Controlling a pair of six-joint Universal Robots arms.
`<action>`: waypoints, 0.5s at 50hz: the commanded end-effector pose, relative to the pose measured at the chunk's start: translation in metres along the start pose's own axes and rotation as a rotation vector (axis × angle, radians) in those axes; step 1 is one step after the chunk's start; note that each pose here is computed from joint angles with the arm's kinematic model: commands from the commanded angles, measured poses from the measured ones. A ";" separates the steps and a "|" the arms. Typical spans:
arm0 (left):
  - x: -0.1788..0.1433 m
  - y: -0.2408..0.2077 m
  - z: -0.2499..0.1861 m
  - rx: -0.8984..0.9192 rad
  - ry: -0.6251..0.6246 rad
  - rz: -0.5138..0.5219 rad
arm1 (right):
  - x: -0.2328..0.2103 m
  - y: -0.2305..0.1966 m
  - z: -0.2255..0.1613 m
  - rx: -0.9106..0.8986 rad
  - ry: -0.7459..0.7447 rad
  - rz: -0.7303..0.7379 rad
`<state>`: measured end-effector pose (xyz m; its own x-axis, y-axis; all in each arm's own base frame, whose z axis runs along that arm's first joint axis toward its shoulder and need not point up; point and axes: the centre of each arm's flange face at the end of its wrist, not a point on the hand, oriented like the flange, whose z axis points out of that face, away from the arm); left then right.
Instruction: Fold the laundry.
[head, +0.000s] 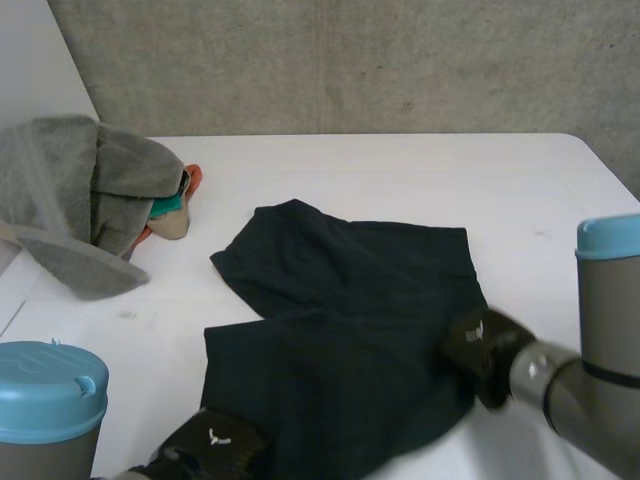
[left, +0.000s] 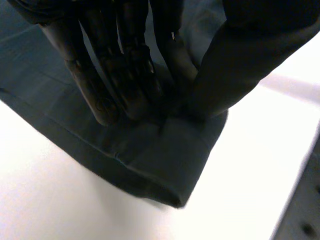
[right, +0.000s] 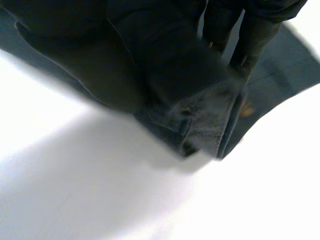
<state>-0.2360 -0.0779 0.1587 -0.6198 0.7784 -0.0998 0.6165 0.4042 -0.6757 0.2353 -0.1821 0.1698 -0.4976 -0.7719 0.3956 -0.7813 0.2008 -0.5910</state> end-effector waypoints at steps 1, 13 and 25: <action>-0.005 -0.005 -0.019 -0.097 0.016 0.204 | -0.014 0.022 -0.027 -0.108 -0.078 -0.253; -0.058 -0.111 0.033 0.399 -0.277 0.248 | 0.025 -0.020 -0.001 0.093 0.096 -0.026; -0.105 -0.213 0.120 0.826 -0.474 0.290 | 0.076 -0.065 0.052 0.324 0.328 0.031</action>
<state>-0.3314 -0.2557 0.2362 -0.7108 0.5059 -0.4886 0.4042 -0.2747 -0.8725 0.2553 -0.2503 0.2077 -0.6126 -0.6018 0.5124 -0.6632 0.0388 -0.7474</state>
